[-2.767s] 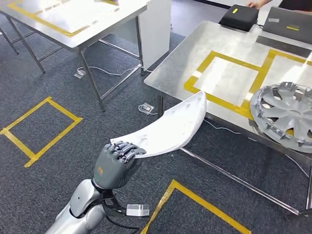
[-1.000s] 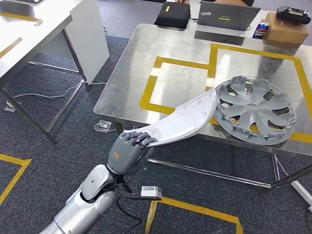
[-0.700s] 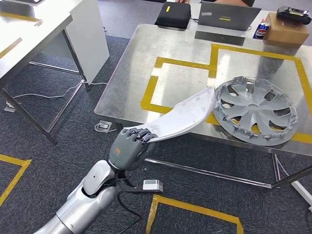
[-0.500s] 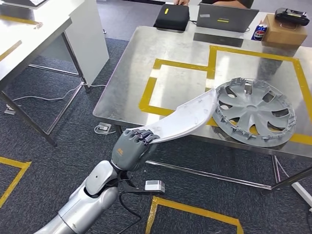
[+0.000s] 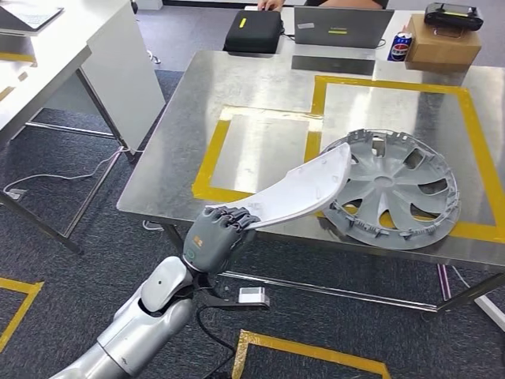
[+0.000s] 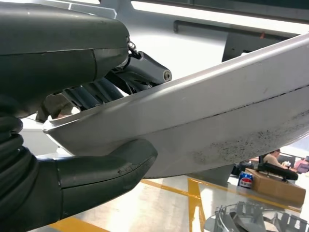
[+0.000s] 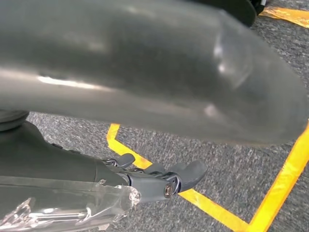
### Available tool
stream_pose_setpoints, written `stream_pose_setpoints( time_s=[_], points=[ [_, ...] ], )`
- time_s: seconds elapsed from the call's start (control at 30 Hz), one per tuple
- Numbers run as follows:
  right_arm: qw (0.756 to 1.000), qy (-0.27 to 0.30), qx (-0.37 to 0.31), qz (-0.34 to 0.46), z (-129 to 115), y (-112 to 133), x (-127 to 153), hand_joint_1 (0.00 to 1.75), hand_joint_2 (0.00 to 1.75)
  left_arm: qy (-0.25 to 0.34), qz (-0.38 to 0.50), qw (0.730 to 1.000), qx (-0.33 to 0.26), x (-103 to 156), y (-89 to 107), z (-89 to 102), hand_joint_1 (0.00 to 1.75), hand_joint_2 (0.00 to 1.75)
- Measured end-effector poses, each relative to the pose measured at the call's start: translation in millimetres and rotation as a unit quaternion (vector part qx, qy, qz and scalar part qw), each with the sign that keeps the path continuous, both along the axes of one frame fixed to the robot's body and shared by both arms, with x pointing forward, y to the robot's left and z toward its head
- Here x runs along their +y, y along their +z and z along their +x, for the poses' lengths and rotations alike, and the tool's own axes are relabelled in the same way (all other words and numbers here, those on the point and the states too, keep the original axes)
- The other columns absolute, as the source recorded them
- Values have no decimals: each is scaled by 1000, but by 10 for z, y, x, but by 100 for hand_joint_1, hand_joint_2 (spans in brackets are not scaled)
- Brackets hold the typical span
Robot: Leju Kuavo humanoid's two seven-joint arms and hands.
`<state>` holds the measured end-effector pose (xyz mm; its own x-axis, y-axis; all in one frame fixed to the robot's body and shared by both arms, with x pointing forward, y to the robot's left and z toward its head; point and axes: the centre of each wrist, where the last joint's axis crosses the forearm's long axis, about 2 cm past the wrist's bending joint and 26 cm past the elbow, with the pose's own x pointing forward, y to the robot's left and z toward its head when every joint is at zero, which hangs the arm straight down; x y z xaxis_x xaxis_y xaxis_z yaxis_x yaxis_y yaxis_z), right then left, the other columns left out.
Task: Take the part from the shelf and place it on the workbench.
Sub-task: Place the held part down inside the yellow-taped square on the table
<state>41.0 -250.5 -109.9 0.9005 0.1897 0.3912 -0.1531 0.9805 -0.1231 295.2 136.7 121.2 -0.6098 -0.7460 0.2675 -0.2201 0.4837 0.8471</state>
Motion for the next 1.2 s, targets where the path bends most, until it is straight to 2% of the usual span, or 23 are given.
stream_pose_setpoints(
  time_s=[0.2, 0.37, 0.53, 0.83, 1.2],
  points=[
    [1000, 1, 4, 3, -26, 0, 37, 0, 0, 17, 13, 1000, 8, 14, -38, 26, 175, 175],
    [1000, 2, -1, -2, 29, 5, 20, 0, 0, 51, 22, 998, 12, -47, 33, 145, 175, 175],
    [1000, 4, 3, -3, 6, 2, 20, 0, 0, 78, 60, 994, 38, -35, -113, 155, 175, 175],
    [1000, 8, 11, -2, -7, 3, 50, 0, 0, 178, 154, 972, 14, 36, -177, 346, 175, 175],
    [1000, 15, 10, -3, 25, 7, 48, 0, 0, 230, 181, 955, 49, 176, -266, 508, 175, 175]
  ],
)
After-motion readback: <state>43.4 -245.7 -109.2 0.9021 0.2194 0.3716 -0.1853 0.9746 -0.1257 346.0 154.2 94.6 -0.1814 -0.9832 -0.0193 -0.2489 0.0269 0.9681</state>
